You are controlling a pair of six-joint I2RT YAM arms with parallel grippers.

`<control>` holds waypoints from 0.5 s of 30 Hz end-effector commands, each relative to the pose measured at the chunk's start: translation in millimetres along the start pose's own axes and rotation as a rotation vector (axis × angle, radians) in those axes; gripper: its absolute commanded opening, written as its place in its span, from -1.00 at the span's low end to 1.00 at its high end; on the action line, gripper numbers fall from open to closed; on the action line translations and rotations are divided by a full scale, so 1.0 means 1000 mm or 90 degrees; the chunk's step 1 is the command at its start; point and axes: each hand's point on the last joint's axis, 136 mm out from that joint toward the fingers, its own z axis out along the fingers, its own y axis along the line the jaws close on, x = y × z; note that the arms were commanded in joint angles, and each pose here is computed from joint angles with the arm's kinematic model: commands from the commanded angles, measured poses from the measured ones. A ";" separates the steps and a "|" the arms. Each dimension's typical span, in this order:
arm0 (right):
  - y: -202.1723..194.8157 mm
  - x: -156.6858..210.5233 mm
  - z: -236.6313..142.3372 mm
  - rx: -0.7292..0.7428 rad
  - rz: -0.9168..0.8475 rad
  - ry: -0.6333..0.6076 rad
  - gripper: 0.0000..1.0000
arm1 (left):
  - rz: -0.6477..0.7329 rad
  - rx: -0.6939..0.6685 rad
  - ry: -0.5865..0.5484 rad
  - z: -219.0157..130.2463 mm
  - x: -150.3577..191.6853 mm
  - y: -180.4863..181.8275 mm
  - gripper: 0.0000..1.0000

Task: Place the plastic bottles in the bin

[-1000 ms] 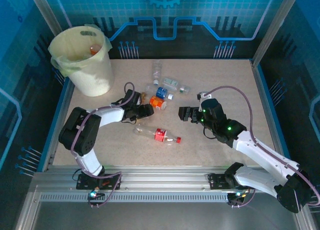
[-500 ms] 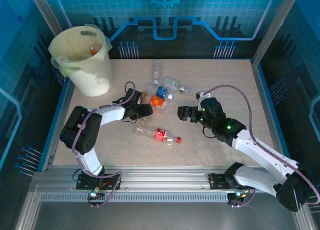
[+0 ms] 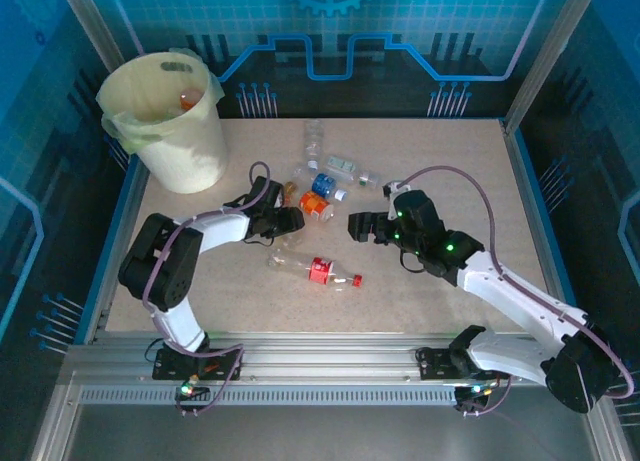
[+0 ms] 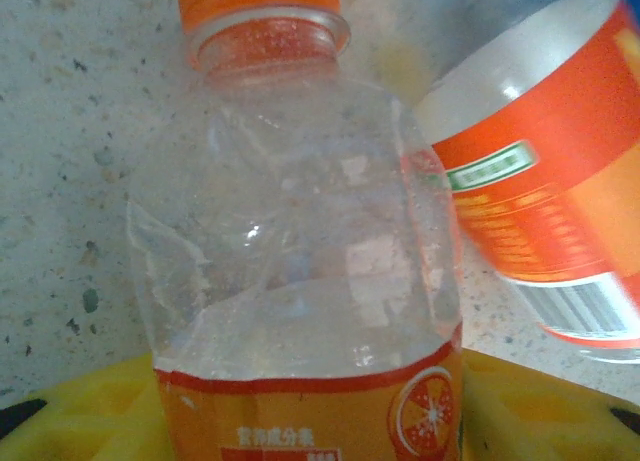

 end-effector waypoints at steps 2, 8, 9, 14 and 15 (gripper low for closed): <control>0.005 -0.008 0.000 -0.013 -0.001 0.005 1.00 | 0.039 0.017 -0.056 -0.023 -0.013 -0.011 -0.09; 0.008 -0.003 0.010 -0.020 -0.011 0.027 1.00 | 0.048 -0.003 -0.114 -0.048 -0.026 -0.009 -0.08; 0.008 0.000 0.013 -0.020 -0.012 0.033 1.00 | 0.047 -0.008 -0.128 -0.054 -0.029 -0.007 -0.08; 0.014 -0.003 0.021 -0.022 -0.018 0.045 1.00 | 0.037 -0.018 -0.194 -0.085 -0.043 -0.003 -0.07; 0.014 -0.001 0.025 -0.020 -0.021 0.051 1.00 | 0.033 -0.019 -0.208 -0.092 -0.046 -0.003 -0.07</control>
